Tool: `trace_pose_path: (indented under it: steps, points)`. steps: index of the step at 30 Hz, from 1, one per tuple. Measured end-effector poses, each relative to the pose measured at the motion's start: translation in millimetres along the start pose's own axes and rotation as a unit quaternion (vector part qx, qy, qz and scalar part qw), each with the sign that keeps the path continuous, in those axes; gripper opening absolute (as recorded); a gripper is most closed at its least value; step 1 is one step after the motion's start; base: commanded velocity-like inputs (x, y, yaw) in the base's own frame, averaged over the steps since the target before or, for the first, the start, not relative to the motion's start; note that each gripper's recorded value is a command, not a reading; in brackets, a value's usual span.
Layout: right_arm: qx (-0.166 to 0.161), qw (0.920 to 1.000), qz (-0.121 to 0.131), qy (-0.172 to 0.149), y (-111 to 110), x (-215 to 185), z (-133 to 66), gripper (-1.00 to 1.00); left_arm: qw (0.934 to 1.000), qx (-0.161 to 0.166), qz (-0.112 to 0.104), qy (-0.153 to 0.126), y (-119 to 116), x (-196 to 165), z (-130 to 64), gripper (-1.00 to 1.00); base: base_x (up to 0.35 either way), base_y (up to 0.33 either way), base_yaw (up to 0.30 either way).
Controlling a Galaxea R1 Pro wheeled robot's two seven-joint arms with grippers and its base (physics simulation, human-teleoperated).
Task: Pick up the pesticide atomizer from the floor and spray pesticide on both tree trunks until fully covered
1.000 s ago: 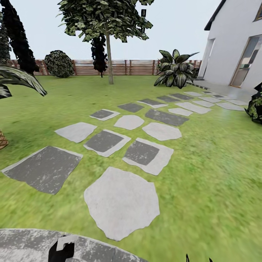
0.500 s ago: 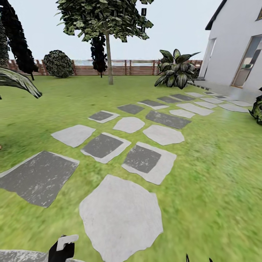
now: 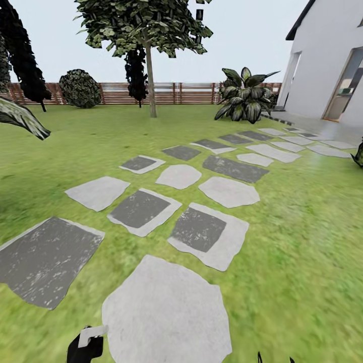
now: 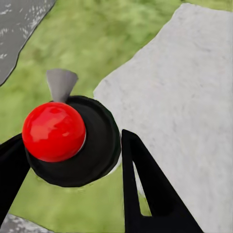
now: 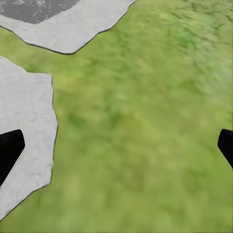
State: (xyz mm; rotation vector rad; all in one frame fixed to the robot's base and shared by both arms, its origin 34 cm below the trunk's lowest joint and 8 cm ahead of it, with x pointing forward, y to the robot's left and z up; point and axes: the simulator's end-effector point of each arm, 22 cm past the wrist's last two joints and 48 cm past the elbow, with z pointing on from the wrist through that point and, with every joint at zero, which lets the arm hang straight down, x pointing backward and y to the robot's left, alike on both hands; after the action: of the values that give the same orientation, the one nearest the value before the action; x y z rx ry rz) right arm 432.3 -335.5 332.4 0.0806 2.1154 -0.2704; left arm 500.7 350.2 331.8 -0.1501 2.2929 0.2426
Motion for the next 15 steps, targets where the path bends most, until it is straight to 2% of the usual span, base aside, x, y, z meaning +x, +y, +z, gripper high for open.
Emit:
trace_pose_path:
  steps: [15]
  points:
    - [0.0, 1.0, 0.0, 0.0, 0.0, 0.1, 0.0, 1.0, 1.0, 0.0, 0.0, 0.0, 0.1, 0.1, 0.0, -1.0, 0.339, 0.0, 0.0]
